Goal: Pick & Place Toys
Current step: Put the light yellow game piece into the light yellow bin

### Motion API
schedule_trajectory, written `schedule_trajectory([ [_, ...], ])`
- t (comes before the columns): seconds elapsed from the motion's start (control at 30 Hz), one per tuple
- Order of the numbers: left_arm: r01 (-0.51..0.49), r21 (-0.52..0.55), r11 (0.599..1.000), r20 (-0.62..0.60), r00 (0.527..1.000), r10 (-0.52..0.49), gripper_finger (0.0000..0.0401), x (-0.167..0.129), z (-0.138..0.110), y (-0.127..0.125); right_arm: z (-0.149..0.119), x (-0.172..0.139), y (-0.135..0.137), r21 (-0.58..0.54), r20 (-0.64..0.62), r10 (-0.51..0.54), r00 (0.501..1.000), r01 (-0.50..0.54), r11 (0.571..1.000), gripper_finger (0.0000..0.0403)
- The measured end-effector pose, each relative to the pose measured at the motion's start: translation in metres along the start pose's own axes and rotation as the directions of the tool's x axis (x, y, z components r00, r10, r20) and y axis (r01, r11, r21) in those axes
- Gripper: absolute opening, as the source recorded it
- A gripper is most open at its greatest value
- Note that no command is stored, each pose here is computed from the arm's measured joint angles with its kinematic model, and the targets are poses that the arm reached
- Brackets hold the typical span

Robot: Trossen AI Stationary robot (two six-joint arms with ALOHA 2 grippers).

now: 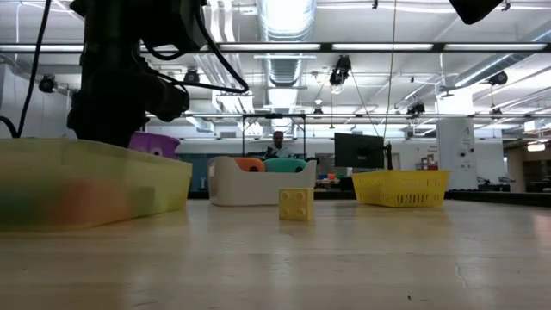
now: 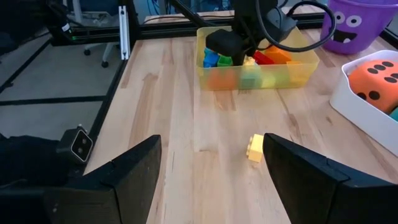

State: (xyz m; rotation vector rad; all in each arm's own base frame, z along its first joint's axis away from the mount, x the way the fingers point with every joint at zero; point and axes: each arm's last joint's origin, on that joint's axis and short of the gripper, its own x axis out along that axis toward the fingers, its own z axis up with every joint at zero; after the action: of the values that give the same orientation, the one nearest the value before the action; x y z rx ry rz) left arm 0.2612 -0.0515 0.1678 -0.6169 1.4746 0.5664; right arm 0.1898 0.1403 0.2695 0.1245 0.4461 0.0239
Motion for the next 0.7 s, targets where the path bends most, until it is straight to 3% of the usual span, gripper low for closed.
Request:
schedule_trajectory([
  [0.53,0.001,0.0,1.0,-0.001,1.0,-0.001,0.0126,-0.0003,0.0001,-0.0001,-0.0001,0.0,0.0,-0.001,-0.001,0.0,1.0,0.0,1.0,0.0279],
  [0.6,0.003,-0.001,1.0,-0.002,1.0,-0.003,0.0148,-0.0003,0.0002,-0.0001,-0.0001,-0.0001,0.0,-0.001,-0.001,0.0,1.0,0.0,1.0,0.0279],
  [0.7,0.007,-0.002,1.0,-0.001,1.0,-0.007,0.0219,-0.0003,0.0008,-0.0002,-0.0002,0.0,0.0,-0.001,-0.001,0.0,1.0,0.0,1.0,0.0279],
])
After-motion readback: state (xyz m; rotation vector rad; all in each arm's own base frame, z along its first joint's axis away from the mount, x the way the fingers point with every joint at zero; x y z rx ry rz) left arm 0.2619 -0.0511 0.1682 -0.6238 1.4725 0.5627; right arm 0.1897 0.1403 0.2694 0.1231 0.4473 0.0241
